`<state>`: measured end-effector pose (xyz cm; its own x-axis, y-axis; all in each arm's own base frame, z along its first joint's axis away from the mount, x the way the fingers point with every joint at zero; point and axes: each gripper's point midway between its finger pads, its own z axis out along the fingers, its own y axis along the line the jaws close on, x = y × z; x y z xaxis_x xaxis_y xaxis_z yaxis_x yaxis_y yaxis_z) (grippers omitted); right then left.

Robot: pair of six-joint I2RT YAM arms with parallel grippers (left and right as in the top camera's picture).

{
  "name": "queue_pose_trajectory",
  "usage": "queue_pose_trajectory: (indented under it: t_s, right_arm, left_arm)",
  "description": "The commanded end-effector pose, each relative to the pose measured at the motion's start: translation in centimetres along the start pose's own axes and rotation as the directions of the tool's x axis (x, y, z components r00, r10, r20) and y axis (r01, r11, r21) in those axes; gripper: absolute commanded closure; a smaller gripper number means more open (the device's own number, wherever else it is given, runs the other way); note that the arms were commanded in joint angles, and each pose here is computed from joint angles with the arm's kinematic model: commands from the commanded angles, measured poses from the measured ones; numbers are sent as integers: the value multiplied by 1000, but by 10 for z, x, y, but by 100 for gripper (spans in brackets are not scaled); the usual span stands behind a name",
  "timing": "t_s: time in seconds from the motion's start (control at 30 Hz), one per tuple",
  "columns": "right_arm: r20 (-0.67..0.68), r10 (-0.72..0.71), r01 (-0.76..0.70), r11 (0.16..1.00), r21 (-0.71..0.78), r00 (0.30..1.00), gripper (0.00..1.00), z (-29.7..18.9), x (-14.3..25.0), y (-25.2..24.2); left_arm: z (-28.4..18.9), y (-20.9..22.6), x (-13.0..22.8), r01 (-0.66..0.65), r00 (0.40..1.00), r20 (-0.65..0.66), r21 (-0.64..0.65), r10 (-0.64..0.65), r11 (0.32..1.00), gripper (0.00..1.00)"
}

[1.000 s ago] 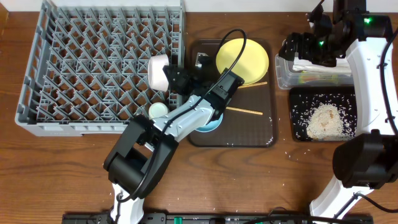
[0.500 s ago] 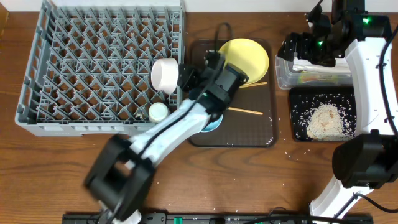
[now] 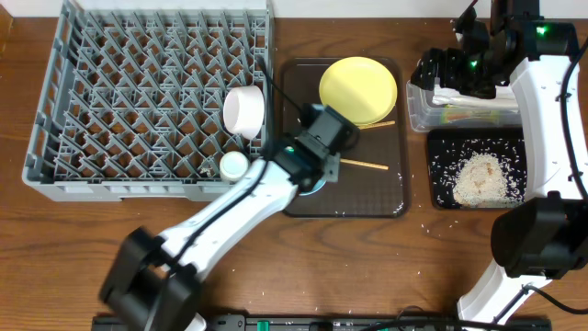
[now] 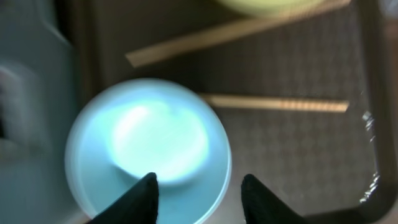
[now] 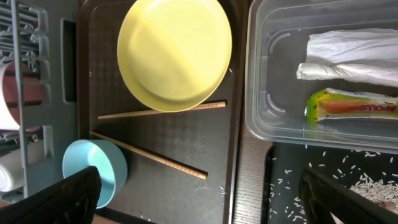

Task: Sort waste into correct bins and load items into the dishwasher
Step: 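Move the left gripper over the light-blue bowl and lower to its rim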

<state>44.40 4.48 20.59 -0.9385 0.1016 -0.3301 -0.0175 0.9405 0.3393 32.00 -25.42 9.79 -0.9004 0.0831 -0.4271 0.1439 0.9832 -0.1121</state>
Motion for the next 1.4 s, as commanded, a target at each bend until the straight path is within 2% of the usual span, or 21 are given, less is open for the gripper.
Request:
queue_pose_trajectory:
  t_s: [0.0, 0.2, 0.4, 0.47, 0.9, 1.03, 1.13, 1.2, 1.3, 1.37]
  right_arm:
    - [-2, -12, 12, 1000, -9, 1000, 1, 0, 1, 7]
    - [-2, -12, 12, 1000, -9, 1000, 1, 0, 1, 7]
    - [-1, -13, 13, 1000, -9, 1000, 1, 0, 1, 7]
    - [-1, -13, 13, 1000, -9, 1000, 1, 0, 1, 7]
    - [-1, -13, 13, 1000, -9, 1000, 1, 0, 1, 7]
    - [-2, -12, 12, 1000, -9, 1000, 1, 0, 1, 7]
    - [-2, -12, 12, 1000, -9, 1000, 1, 0, 1, 7]
    - [-1, -13, 13, 1000, -9, 1000, 1, 0, 1, 7]
    - [-2, -12, 12, 1000, -9, 1000, 1, 0, 1, 7]
    - [-1, -13, 13, 1000, -9, 1000, 1, 0, 1, 7]
  left_arm:
    - [25, -13, 26, 33, 995, -97, 26, -31, 999, 62]
    - [49, -25, 43, 24, 987, -157, 48, -16, 999, 62]
    - [51, -28, 41, 28, 988, -152, 58, -19, 998, 62]
    - [49, -40, 41, 22, 989, -151, 108, -5, 994, 62]
    - [43, -80, 46, -144, 982, -87, 229, 167, 963, 61]
    - [39, -85, 43, -264, 957, -49, 252, 284, 931, 61]
    - [30, -70, 31, -300, 949, -43, 176, 312, 938, 61]
    - [21, -50, 19, -254, 965, -34, 94, 258, 963, 61]
    - [10, -19, 1, -156, 988, 5, -27, 156, 987, 55]
    - [6, -8, -7, -127, 991, 24, -57, 129, 990, 54]
